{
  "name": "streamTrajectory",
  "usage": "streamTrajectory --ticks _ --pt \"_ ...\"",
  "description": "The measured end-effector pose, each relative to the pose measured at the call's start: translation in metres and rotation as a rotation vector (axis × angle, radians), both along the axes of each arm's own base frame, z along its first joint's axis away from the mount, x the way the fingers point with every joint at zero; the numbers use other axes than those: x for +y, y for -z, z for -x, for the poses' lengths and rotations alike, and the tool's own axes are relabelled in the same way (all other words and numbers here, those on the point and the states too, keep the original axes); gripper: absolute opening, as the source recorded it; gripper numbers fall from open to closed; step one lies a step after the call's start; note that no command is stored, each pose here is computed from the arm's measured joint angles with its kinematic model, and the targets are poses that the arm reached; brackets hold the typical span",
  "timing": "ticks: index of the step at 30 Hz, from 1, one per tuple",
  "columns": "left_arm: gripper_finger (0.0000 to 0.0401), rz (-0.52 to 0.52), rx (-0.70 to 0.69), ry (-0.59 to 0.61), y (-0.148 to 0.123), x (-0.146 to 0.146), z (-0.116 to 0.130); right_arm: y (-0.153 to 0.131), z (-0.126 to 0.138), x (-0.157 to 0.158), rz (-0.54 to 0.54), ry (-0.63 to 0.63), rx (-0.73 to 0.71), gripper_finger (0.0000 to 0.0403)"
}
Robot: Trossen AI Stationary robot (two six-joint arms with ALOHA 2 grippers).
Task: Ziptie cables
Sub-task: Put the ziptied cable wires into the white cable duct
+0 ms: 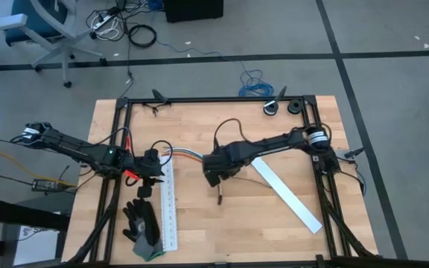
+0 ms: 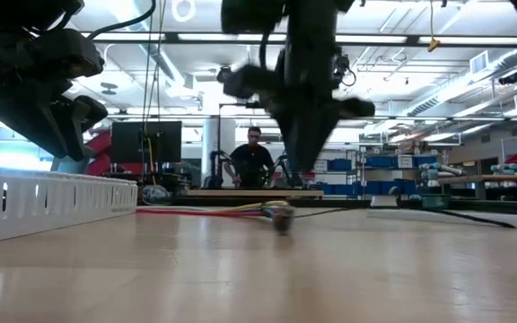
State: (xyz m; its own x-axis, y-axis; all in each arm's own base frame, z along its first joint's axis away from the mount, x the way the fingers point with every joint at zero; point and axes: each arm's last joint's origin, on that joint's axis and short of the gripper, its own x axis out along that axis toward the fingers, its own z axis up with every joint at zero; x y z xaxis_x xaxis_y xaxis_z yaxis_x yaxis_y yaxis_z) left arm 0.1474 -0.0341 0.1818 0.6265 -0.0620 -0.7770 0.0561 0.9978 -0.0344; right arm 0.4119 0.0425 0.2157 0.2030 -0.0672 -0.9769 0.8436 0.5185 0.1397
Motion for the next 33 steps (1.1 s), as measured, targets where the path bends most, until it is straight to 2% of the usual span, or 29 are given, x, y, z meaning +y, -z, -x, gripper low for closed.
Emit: streamTrajectory --ticks 3,5,10,16,19,25,33 --pt "0.0131 0.0 0.0 0.0 0.0 0.0 0.0 -0.022 0.002 0.005 0.013 0.032 -0.105 0.0059" --pt "0.0131 0.0 0.001 0.0 0.0 0.0 0.0 -0.025 0.0 0.014 -0.005 0.024 -0.151 0.0059" --pt "0.0131 0.0 0.0 0.0 0.0 0.0 0.0 -0.02 -0.009 0.043 -0.043 -0.016 -0.247 0.0059" --pt "0.0131 0.001 -0.002 -0.001 0.0 0.0 0.0 0.0 -0.023 0.072 -0.007 -0.051 -0.349 0.0057" --pt "0.0131 0.002 -0.002 0.0 0.0 0.0 0.0 0.009 -0.023 0.08 -0.011 -0.084 -0.325 0.0058" --pt "0.0131 0.005 0.002 0.005 0.0 0.0 0.0 0.01 -0.022 0.084 -0.034 -0.058 -0.32 0.0074" --pt "0.0131 0.006 0.002 0.01 0.0 -0.001 0.0 0.018 -0.017 0.081 -0.021 -0.028 -0.235 0.0152"
